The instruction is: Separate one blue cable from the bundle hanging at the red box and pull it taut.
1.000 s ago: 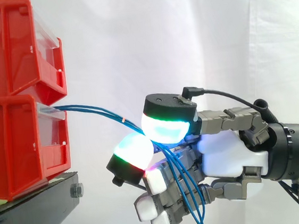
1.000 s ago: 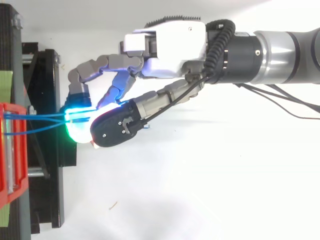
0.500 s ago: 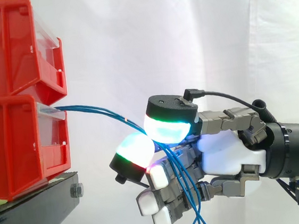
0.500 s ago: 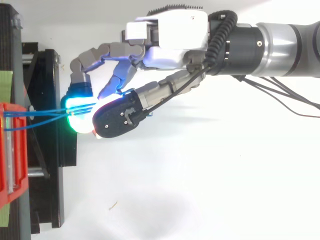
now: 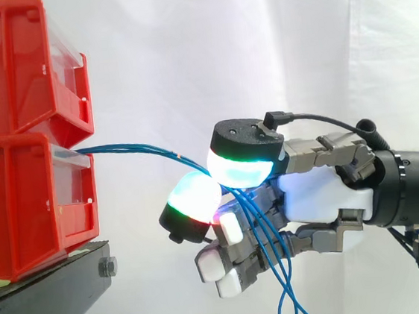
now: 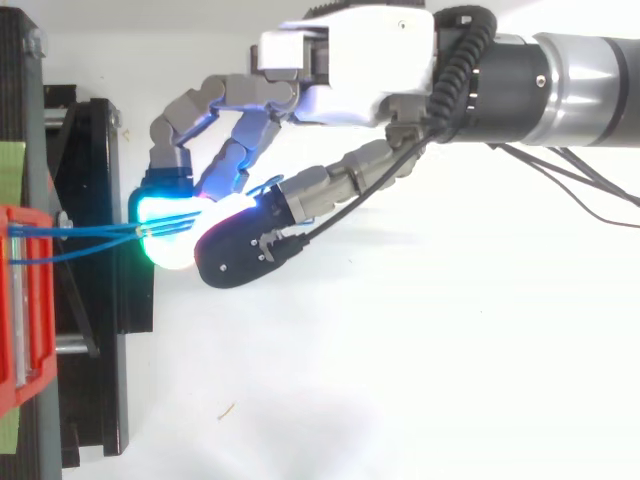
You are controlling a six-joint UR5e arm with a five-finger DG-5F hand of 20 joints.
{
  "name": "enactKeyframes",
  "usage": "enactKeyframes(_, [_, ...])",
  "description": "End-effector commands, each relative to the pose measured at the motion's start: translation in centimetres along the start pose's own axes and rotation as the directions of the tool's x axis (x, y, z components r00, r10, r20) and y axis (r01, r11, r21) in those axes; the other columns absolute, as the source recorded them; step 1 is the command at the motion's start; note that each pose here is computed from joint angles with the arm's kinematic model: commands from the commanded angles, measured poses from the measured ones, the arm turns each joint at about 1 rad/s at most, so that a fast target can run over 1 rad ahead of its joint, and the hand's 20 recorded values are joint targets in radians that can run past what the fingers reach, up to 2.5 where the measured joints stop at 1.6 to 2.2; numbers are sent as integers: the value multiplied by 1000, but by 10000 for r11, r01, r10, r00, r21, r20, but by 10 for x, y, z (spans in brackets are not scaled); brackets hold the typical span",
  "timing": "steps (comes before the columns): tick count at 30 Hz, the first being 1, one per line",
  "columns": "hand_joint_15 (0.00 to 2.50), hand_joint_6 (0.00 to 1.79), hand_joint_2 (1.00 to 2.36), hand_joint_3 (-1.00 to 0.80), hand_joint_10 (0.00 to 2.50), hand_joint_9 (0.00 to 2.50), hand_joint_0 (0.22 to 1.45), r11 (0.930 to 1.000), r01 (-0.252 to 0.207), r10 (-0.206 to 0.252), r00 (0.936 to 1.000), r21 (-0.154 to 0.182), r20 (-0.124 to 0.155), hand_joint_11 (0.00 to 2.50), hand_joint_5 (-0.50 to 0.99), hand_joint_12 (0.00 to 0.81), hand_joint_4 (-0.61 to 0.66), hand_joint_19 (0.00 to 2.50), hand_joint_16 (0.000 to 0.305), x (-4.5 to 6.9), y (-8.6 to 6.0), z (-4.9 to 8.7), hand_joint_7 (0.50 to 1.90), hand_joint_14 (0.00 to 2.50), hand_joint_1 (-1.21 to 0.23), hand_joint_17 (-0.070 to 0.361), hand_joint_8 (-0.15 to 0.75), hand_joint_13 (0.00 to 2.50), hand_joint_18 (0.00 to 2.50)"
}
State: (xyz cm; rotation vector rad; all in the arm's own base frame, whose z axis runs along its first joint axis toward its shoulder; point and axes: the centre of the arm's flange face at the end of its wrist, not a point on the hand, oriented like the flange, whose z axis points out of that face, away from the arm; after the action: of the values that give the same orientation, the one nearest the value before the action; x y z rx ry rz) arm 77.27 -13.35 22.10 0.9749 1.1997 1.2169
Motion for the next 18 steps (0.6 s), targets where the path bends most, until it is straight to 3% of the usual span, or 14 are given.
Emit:
enactKeyframes(1, [326, 866, 1016, -86, 13, 850, 650, 9990, 396, -395, 9992, 199, -67, 560, -205, 445, 321, 241, 50, 3, 6, -2, 994, 12, -772, 112, 415, 849, 772])
enactKeyframes(6, [340, 870, 1017, -196, 13, 833, 646, 9981, 424, -424, 9991, 440, -16, 572, -209, 431, 309, 259, 47, 4, 12, -4, 1009, 11, -768, 106, 403, 834, 746])
enactKeyframes(14, [343, 875, 1009, -373, 14, 852, 650, 9979, 431, -428, 9991, 492, -72, 588, -205, 429, 306, 260, 46, 7, 18, -5, 984, 11, -774, 104, 405, 850, 749])
enactKeyframes(18, [357, 865, 1002, -471, 14, 916, 618, 9979, 396, -391, 9992, 517, -106, 587, -192, 424, 291, 279, 46, 9, 18, -4, 1009, 11, -704, 102, 405, 882, 769])
